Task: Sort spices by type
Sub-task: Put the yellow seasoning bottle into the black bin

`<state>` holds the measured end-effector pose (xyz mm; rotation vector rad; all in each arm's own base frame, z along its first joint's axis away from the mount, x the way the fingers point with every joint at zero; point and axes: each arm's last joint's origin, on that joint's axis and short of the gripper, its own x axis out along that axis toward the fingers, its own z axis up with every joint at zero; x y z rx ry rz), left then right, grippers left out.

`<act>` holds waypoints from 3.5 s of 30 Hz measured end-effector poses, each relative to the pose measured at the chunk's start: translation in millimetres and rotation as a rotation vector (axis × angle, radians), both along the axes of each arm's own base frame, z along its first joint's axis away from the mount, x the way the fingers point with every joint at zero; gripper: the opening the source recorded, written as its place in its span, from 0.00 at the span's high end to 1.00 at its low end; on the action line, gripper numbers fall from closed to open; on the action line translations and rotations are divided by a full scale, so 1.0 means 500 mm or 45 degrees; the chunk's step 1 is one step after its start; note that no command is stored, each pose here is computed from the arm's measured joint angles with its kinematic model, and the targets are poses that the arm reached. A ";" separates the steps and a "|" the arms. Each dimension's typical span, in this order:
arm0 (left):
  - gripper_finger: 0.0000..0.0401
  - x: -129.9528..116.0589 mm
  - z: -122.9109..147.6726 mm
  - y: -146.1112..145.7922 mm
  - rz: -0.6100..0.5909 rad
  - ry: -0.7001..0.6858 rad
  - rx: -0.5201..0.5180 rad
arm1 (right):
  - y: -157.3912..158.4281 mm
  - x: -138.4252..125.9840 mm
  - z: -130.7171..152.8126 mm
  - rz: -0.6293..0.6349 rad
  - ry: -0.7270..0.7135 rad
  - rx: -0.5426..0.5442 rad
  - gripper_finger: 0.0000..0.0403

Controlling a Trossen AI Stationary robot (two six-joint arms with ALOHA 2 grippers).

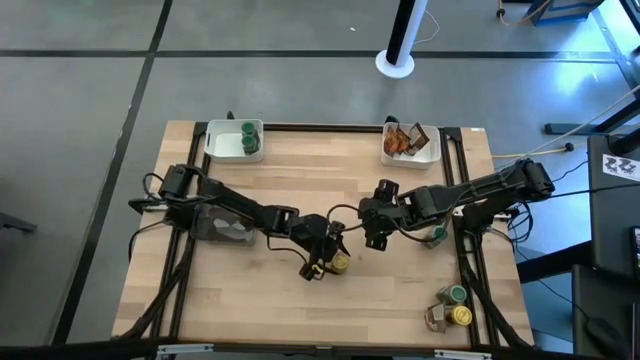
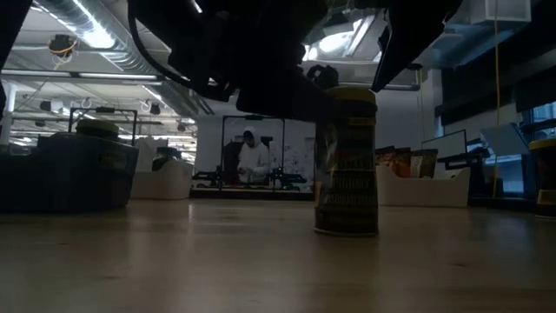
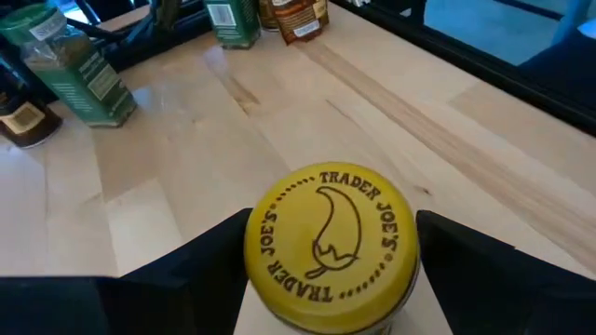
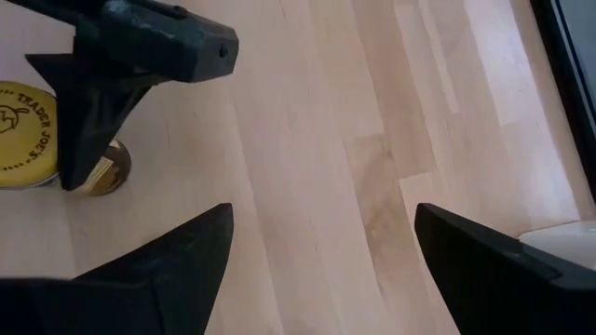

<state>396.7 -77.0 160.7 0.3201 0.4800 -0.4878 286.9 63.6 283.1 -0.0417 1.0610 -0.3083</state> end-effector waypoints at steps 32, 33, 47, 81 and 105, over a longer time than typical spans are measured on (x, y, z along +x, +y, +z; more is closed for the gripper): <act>0.47 -0.136 0.179 0.022 0.528 0.233 0.084 | -0.003 -0.007 -0.001 0.106 0.075 -0.103 0.17; 0.47 -0.146 0.187 0.021 0.564 0.240 0.082 | -0.003 -0.007 -0.001 0.106 0.075 -0.104 0.17; 0.47 -0.366 0.278 -0.033 1.118 0.078 0.037 | -0.001 -0.007 -0.001 0.084 0.067 -0.050 0.17; 0.47 -0.528 0.191 -0.070 1.445 0.040 -0.152 | 0.133 -0.026 0.000 0.106 -0.135 0.120 0.17; 0.47 -0.548 0.043 -0.065 1.599 0.017 -0.263 | 0.139 -0.026 0.002 0.111 -0.165 0.105 0.17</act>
